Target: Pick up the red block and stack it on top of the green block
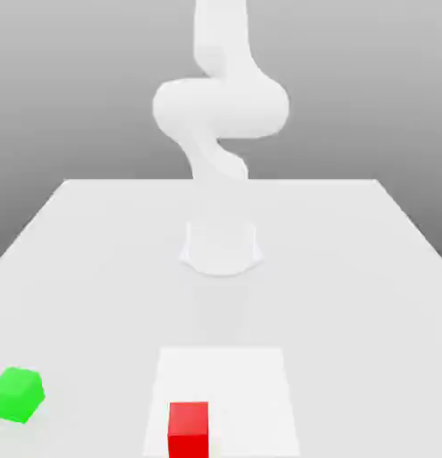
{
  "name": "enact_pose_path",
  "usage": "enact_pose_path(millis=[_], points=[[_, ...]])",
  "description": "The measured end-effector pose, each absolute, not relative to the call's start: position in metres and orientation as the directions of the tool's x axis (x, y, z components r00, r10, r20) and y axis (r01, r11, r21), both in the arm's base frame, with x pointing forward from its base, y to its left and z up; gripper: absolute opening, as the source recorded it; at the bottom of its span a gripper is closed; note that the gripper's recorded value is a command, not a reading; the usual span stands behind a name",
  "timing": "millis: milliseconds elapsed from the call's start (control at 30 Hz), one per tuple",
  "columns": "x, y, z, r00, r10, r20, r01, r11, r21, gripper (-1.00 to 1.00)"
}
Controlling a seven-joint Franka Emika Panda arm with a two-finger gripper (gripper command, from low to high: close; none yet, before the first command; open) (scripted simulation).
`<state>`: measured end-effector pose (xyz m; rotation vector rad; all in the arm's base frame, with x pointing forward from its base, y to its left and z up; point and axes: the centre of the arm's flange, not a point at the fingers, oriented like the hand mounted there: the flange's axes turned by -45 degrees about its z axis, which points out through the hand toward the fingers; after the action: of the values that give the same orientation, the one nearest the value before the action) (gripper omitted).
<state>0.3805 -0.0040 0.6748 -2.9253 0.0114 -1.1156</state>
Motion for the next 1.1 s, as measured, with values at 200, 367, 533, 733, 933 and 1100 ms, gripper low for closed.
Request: enact_pose_path(millis=[200, 367, 533, 733, 933, 1100], points=[[0.448, -0.013, 0.575, 0.851, 0.001, 0.526, 0.011, -1.0, -0.017, 0.0], [0.484, -0.019, 0.485, 0.916, 0.01, 0.401, 0.019, -1.0, -0.018, 0.0], [0.502, -0.026, 0.39, 0.963, 0.02, 0.268, 0.025, -1.0, -0.016, 0.0], [0.498, -0.035, 0.276, 0.994, 0.03, 0.102, 0.031, -1.0, -0.008, 0.0], [0.486, -0.04, 0.179, 0.999, 0.038, 0.003, 0.038, -0.999, 0.0, 0.0], [0.485, -0.04, 0.153, 0.999, 0.038, 0.0, 0.038, -0.999, 0.0, -1.0]])
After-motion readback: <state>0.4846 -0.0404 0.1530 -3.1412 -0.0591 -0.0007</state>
